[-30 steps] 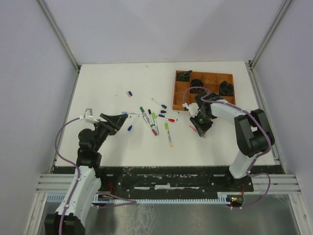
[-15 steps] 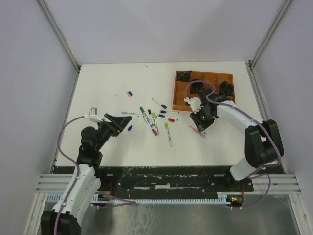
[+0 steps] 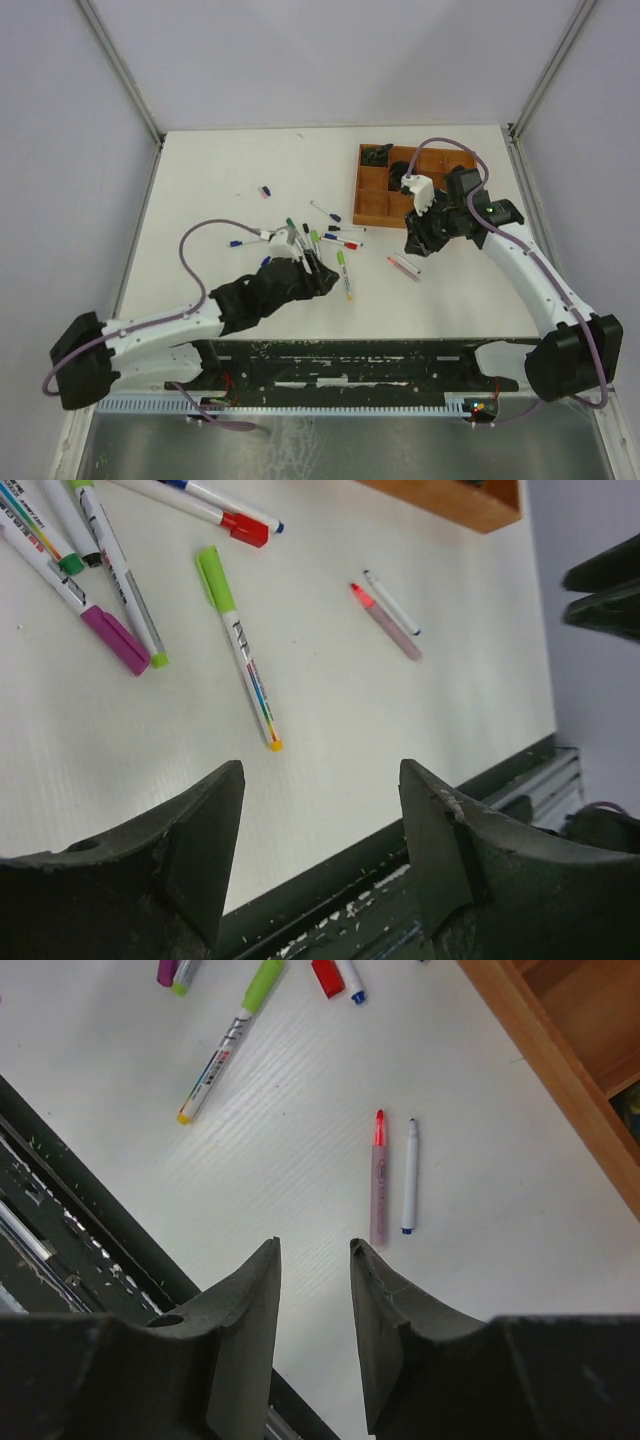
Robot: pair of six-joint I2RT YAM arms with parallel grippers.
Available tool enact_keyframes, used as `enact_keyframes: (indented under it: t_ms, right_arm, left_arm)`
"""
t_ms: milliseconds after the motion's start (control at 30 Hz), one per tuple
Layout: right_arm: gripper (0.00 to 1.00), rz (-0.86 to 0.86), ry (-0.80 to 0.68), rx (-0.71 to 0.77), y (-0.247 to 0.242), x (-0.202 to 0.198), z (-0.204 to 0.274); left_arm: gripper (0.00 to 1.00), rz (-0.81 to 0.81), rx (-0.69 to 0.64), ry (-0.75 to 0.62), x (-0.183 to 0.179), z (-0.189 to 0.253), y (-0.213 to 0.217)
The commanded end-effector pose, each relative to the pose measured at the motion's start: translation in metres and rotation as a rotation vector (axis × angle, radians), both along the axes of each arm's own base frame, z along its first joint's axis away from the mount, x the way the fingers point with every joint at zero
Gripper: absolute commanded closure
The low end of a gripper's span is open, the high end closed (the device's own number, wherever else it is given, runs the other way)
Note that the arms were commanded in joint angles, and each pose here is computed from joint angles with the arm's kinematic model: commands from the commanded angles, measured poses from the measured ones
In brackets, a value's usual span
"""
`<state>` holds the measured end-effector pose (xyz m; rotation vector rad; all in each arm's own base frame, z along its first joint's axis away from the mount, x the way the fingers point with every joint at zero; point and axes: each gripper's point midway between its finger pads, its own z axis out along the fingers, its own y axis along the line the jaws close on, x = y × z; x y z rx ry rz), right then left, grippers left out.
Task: Open the pen caps
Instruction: Place the pen at the center of the board.
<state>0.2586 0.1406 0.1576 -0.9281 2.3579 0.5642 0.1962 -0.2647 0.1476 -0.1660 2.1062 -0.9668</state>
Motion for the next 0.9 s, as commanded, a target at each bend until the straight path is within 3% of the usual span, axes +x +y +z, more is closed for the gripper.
enact_keyframes:
  t_ms: [0,167,400,567,867]
  right_arm:
    - [0.58,-0.03,-0.119,0.108,0.008,0.012,0.05]
    - [0.58,-0.107,-0.134,0.154,0.01,0.025,0.076]
    - [0.57,-0.232,-0.107,0.204,-0.021,0.031,0.055]
    - [0.57,-0.25,-0.139,0.227,-0.025,0.03,0.065]
    - [0.57,-0.251,-0.122,0.241,-0.025,0.029,0.062]
  left_arm:
    - [0.29,0.176,0.261,-0.069,0.032,-0.001,-0.005]
    - [0.32,0.23,0.414,-0.025,0.052,-0.022,-0.028]
    - [0.4,0.218,0.547,0.03,0.067,-0.048,-0.057]
    - [0.44,0.225,0.731,0.104,0.071,-0.079,-0.061]
    - [0.49,0.235,0.813,0.133,0.075,-0.106,-0.066]
